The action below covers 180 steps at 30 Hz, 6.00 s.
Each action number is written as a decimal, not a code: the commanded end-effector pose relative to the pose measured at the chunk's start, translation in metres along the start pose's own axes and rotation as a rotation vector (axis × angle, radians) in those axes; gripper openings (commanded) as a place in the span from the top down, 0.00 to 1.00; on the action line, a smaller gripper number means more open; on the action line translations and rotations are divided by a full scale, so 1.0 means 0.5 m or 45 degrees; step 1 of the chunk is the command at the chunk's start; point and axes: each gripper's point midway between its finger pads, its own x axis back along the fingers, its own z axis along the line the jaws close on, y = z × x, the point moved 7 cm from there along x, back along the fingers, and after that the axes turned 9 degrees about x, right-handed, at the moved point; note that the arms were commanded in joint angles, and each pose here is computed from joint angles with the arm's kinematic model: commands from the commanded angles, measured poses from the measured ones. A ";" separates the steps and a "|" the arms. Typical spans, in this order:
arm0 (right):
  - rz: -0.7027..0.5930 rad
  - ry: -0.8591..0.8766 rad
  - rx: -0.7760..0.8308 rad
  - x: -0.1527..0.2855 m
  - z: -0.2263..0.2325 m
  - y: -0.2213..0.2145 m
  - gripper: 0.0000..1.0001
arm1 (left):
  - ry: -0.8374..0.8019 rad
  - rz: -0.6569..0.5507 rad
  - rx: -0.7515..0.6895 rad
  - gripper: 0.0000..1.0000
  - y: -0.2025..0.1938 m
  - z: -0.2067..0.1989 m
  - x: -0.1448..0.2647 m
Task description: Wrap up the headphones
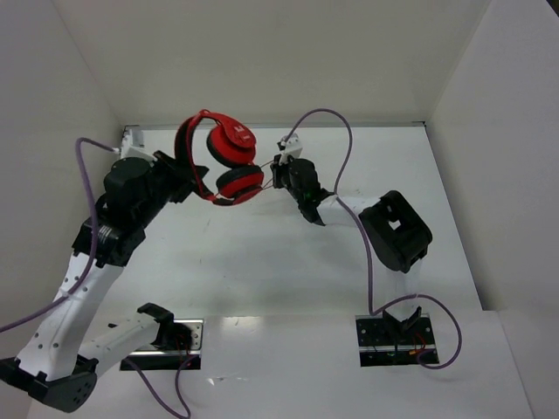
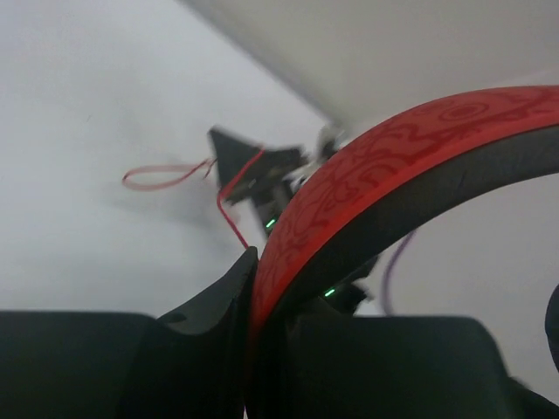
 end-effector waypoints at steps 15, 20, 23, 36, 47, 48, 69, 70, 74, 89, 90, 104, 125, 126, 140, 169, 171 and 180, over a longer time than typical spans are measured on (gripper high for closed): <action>-0.184 -0.371 0.168 -0.045 -0.202 0.279 0.99 | 0.548 0.536 -0.687 1.00 -0.078 0.212 -0.070; -0.261 -0.321 0.212 -0.038 -0.197 0.358 0.99 | 0.690 0.465 -0.799 1.00 -0.053 0.227 -0.093; -0.284 -0.259 0.219 -0.037 -0.188 0.388 0.99 | 0.787 0.416 -0.890 1.00 -0.034 0.237 -0.115; -0.279 -0.020 0.097 0.047 -0.138 0.448 0.99 | 0.886 -0.277 -0.850 1.00 0.062 0.216 -0.157; -0.386 0.367 0.025 0.143 -0.026 0.516 0.99 | 0.944 -0.582 -0.896 1.00 0.101 0.215 -0.216; -0.386 0.439 0.019 0.150 0.006 0.515 0.99 | 0.924 -0.615 -0.878 1.00 0.101 0.216 -0.223; -0.099 1.182 -0.210 0.242 0.304 0.402 0.99 | 0.294 -0.886 0.050 1.00 0.112 0.073 -0.284; -0.070 1.154 -0.216 0.235 0.302 0.378 0.99 | 0.270 -0.873 0.069 1.00 0.112 0.063 -0.284; -0.042 1.063 -0.227 0.225 0.299 0.340 0.99 | 0.106 -0.749 0.129 1.00 0.108 -0.002 -0.282; -0.084 0.875 -0.425 0.210 0.289 0.275 0.99 | -0.135 -0.574 0.343 1.00 0.115 -0.114 -0.273; -0.089 0.842 -0.430 0.209 0.291 0.276 0.99 | -0.126 -0.569 0.354 1.00 0.112 -0.110 -0.281; -0.196 0.386 -0.351 0.182 0.251 0.202 0.99 | -0.229 -0.540 0.410 1.00 0.130 -0.165 -0.231; -0.146 0.201 -0.175 0.169 0.210 0.058 0.99 | -0.274 -0.562 0.389 1.00 0.154 -0.186 -0.134; -0.122 0.185 -0.154 0.168 0.206 0.040 0.99 | -0.270 -0.573 0.391 1.00 0.156 -0.186 -0.134; -0.083 0.050 -0.103 0.125 0.143 -0.023 0.99 | -0.284 -0.510 0.407 1.00 0.143 -0.175 -0.092; 0.072 0.037 -0.181 0.057 0.073 -0.092 0.94 | -0.311 -0.362 0.416 1.00 0.111 -0.143 0.025; 0.075 0.062 -0.182 0.058 0.077 -0.092 0.97 | -0.311 -0.362 0.416 1.00 0.111 -0.143 0.025; 0.066 -0.099 -0.124 0.039 0.044 -0.091 0.98 | -0.313 -0.340 0.354 1.00 0.106 -0.142 0.019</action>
